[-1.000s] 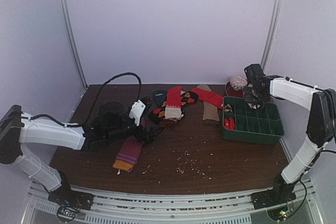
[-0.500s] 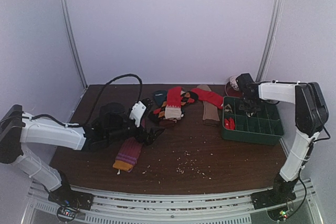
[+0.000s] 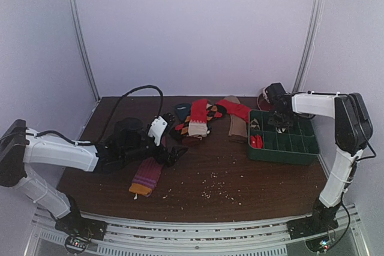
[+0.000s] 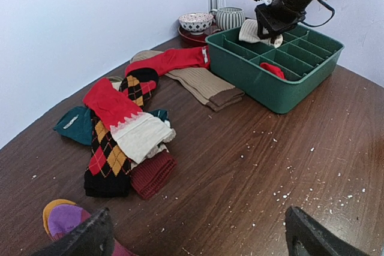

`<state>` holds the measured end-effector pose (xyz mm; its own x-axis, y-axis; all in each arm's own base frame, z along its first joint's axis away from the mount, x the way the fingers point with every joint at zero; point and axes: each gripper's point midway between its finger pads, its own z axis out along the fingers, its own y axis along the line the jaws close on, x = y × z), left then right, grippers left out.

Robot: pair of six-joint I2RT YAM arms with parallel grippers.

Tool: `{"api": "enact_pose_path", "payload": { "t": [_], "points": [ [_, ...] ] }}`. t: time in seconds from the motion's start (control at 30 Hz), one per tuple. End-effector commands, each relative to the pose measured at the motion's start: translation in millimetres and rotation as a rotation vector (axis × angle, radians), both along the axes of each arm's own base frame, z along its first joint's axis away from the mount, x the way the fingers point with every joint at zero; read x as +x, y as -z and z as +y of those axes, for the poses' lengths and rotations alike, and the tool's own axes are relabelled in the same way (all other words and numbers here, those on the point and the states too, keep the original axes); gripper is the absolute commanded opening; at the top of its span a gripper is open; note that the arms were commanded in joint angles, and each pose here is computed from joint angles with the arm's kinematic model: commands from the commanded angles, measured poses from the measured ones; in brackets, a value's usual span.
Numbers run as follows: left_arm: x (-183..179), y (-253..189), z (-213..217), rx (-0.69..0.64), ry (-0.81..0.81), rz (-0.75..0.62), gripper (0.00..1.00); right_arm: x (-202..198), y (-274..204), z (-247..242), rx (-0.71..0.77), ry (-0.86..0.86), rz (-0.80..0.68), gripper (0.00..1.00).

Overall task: Roll the socks
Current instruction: Move the storage box to the center of the board.

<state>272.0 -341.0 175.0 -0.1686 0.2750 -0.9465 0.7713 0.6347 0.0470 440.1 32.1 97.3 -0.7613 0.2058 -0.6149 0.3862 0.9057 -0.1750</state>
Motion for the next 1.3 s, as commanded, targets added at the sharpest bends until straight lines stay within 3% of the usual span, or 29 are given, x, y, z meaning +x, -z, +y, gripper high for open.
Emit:
{"api": "enact_pose_path", "payload": {
  "t": [0.0, 0.3, 0.63, 1.13, 1.27],
  "points": [
    [0.9, 3.1, -0.8, 0.009, 0.011, -0.011, 0.98, 2.8, -20.7, 9.8, 0.021, -0.014, -0.031, 0.0],
    [0.1, 6.4, -4.1, 0.01, 0.025, 0.001, 0.98, -6.0, -64.4, 2.0, 0.004, -0.007, -0.1, 0.0],
    [-1.4, 7.5, -2.7, 0.01, 0.027, 0.003, 0.98, -18.4, -74.4, -22.3, -0.11, 0.031, -0.06, 0.0],
    [-2.2, 10.9, -5.1, 0.015, 0.038, 0.011, 0.98, -54.3, -110.1, -107.3, -0.415, 0.225, 0.003, 0.0],
    [-2.6, 11.4, -5.1, 0.018, 0.041, 0.012, 0.98, -54.4, -101.4, -107.8, -0.421, 0.221, 0.026, 0.0]
  ]
}}
